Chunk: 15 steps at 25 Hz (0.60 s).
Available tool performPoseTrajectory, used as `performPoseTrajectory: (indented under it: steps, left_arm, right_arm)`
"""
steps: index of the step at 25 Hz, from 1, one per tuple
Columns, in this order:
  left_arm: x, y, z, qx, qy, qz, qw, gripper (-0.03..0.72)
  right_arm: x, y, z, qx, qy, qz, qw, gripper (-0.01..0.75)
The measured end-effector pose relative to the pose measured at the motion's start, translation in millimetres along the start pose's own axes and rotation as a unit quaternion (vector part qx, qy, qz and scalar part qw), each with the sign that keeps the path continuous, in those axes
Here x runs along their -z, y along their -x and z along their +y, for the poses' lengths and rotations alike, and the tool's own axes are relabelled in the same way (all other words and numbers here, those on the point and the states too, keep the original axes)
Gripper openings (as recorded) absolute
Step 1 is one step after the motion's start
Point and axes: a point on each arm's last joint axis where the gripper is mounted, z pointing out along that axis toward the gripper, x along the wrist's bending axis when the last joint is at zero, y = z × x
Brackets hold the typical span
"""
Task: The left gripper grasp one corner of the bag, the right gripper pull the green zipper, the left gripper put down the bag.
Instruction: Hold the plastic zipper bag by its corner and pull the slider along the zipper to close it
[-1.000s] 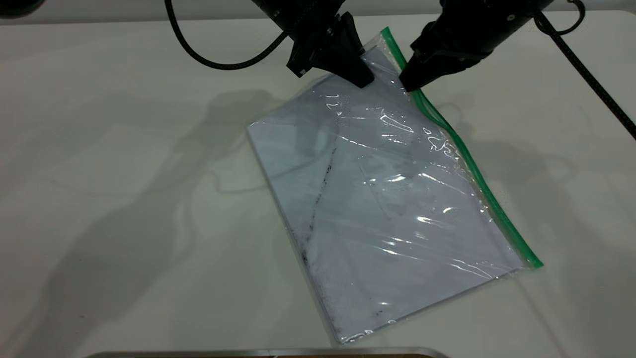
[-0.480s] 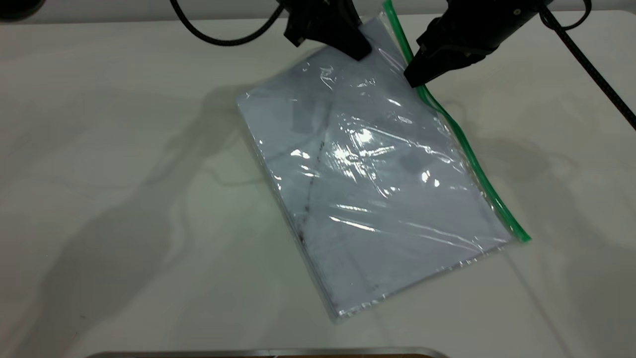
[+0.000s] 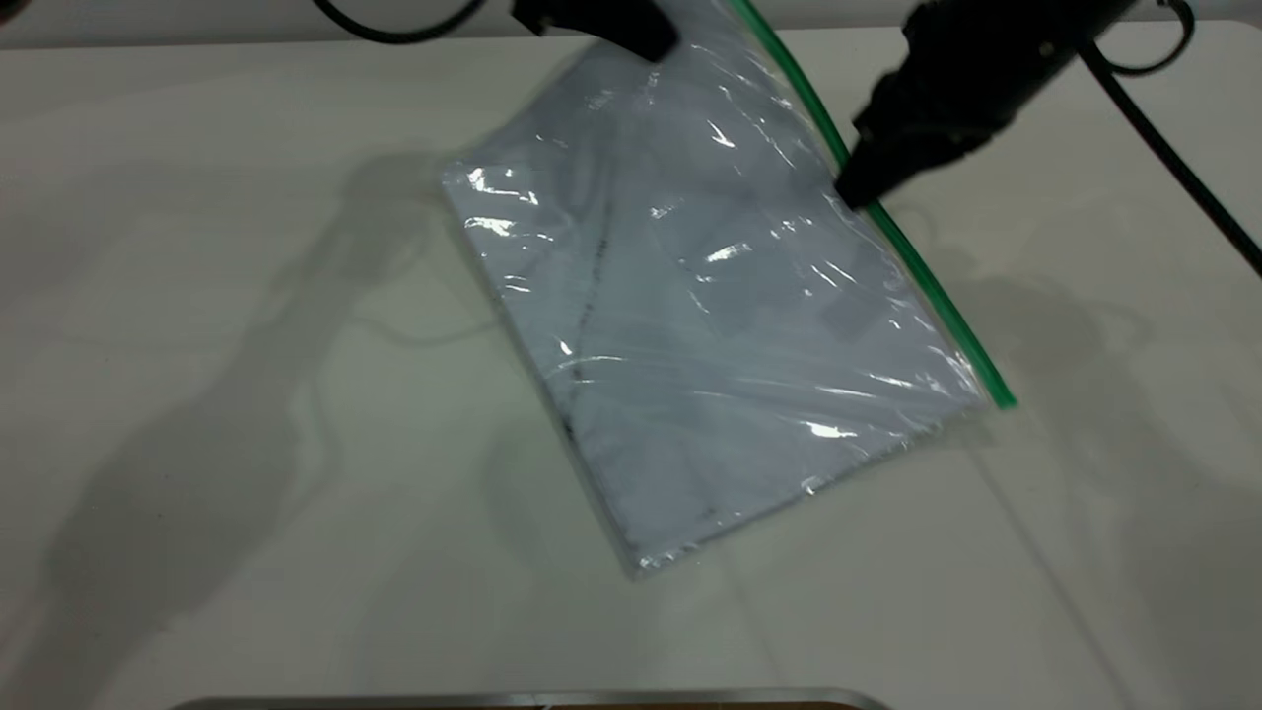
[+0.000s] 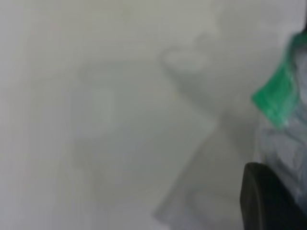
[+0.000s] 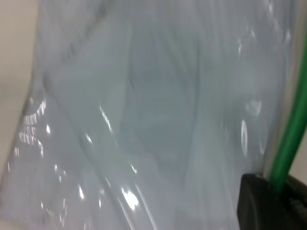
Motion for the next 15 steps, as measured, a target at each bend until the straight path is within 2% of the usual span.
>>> performPoseTrajectory:
  steps: [6, 15]
  left_arm:
    - [10.5, -3.9, -11.1, 0.012, -0.039, 0.011, 0.999, 0.053]
    - [12.5, -4.5, -23.4, 0.017, -0.107, 0.016, 0.994, 0.053]
  right_arm:
    - [-0.9, -2.5, -9.4, -0.01, -0.046, 0.015, 0.999, 0.039]
    - [4.3, -7.7, -32.5, -0.025, -0.175, 0.039, 0.983, 0.043]
